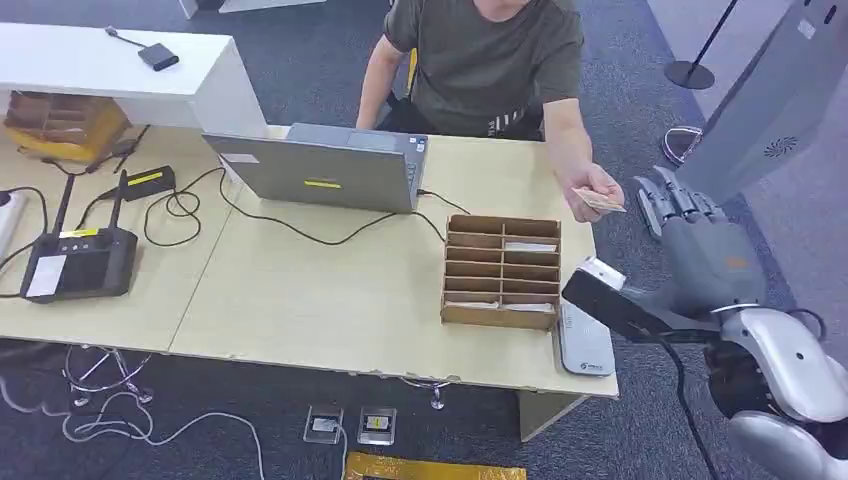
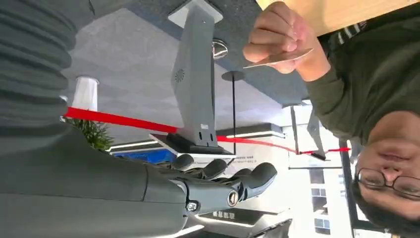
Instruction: Pass the card to the sensor for recognition and then transmit it.
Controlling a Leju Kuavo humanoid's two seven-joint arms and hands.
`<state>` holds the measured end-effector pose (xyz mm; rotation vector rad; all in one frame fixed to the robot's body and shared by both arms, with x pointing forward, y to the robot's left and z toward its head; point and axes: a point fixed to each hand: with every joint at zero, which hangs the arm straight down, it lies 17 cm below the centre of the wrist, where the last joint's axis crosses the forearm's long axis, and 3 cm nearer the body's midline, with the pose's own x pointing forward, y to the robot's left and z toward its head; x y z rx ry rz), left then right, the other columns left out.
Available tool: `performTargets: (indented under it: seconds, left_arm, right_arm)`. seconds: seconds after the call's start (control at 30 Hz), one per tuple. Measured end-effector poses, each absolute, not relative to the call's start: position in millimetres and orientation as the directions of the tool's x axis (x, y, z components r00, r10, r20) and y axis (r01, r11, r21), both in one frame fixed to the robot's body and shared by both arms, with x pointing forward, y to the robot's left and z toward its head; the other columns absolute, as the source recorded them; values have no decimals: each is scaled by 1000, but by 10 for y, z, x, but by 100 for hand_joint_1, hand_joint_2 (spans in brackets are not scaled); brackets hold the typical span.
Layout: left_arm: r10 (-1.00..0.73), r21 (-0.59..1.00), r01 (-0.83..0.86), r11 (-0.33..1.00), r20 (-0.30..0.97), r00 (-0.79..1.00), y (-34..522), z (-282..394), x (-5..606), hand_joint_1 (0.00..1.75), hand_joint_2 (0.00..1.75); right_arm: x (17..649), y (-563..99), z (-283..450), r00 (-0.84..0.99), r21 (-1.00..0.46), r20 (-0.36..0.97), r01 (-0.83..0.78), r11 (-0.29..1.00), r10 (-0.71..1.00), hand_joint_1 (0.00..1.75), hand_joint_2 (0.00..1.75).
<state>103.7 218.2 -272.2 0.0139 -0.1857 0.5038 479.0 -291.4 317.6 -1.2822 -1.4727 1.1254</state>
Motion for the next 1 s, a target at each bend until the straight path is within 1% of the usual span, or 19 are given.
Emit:
performTargets:
  seconds: [0.87,0.9,0.97,1.0]
  left_arm:
    - [478,-32,-481,876,180,860,2183,-2722,1036,0,0]
    - [470,-33,-472,881,180,864,2176,-2722,1035,0,0]
    - [429,-43,-428,903,174,887,2135,-2720,1026,0,0]
    - [417,-46,-416,908,172,893,2125,-2720,1019,0,0]
  right_arm:
    - [4819,-2930,3155,-95,-974,41,216,61,995,0,175]
    - [4820,-2940,3152,-88,-975,16,219,35,996,0,175]
    - [4805,-3040,3085,-43,-972,-72,228,-61,996,0,175]
    - [4786,-3099,3038,-26,-971,-77,231,-69,997,0,175]
